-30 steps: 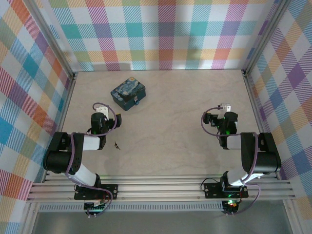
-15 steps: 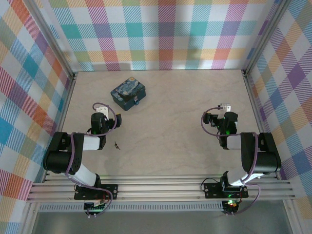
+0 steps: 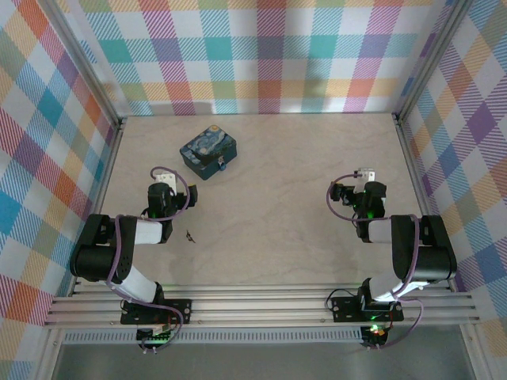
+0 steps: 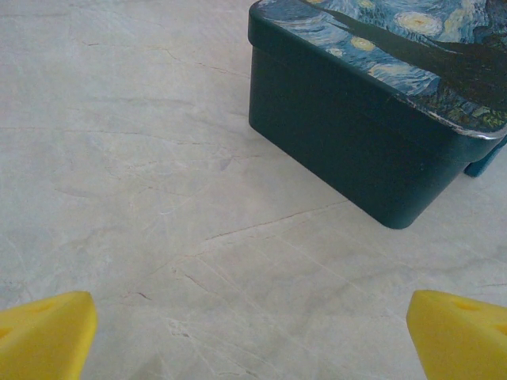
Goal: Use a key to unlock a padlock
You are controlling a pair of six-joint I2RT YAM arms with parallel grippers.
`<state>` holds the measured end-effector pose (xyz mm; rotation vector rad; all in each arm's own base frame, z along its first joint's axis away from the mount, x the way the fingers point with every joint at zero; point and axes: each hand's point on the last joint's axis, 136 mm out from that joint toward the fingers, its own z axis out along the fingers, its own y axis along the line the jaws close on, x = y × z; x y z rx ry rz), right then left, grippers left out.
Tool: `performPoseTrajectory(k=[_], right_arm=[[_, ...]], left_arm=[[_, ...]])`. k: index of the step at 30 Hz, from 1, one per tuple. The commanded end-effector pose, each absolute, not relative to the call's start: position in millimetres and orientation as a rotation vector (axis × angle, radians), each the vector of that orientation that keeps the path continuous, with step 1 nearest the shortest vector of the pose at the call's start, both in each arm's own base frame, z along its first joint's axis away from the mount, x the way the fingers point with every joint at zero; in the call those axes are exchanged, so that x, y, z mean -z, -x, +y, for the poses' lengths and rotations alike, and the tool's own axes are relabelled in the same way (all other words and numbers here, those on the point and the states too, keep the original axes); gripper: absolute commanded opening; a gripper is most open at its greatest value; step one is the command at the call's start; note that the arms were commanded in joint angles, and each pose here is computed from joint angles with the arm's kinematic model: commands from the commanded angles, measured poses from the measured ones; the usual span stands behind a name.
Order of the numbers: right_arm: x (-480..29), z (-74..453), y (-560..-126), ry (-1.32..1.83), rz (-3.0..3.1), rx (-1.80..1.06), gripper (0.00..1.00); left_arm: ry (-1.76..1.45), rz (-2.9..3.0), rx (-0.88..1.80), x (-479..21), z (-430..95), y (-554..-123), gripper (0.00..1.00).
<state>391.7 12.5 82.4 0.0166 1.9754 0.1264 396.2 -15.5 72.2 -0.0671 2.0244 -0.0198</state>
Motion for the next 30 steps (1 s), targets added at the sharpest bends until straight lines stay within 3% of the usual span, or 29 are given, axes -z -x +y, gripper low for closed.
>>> performPoseTrajectory(k=[1, 11, 18, 24, 30], right_arm=[[-95.9, 20.5, -398.2, 0.029, 1.961, -0.150, 1.00], [-126.3, 24.9, -401.3, 0.049, 2.030, -0.174, 1.00], [-150.5, 26.4, -404.6, -0.094, 2.073, -0.272, 1.00], [-150.0, 35.8, -412.1, -0.232, 2.235, -0.351, 1.00], [-142.3, 86.3, -417.0, -0.157, 2.337, -0.423, 1.00]], left_arm=[[0.082, 1.992, 0.020, -78.7, -12.1, -399.0, 1.00], [0.072, 2.096, 0.056, -106.8, -18.4, -402.7, 1.00], [0.407, 2.247, 0.156, -128.1, -11.7, -392.9, 1.00], [0.624, 2.288, 0.493, -144.3, -41.4, -408.5, 0.90], [0.779, 2.302, 0.671, -134.0, -57.6, -435.8, 0.82]])
